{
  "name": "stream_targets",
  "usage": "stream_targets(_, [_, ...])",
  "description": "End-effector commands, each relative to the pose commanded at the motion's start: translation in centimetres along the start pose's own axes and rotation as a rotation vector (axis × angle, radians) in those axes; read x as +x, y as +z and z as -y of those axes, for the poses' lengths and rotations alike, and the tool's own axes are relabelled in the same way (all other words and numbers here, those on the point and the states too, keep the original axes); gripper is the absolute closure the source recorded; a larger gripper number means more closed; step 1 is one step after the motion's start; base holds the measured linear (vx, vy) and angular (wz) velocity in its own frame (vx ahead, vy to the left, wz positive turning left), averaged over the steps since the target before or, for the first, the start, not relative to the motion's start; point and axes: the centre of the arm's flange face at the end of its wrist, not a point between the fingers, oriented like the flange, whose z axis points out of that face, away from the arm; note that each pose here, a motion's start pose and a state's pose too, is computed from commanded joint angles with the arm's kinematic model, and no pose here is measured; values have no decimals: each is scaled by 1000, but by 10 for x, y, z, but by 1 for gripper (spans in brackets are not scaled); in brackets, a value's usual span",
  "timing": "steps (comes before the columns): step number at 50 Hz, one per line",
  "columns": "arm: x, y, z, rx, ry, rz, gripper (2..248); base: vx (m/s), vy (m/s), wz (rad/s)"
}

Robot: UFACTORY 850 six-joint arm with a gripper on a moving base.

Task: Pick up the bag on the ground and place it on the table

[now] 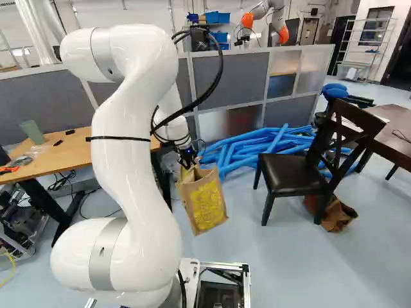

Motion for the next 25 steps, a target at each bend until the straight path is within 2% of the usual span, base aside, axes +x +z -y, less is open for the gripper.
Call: stream_targets(25, [-1,-37,4,30,120,-1,227,0,0,0])
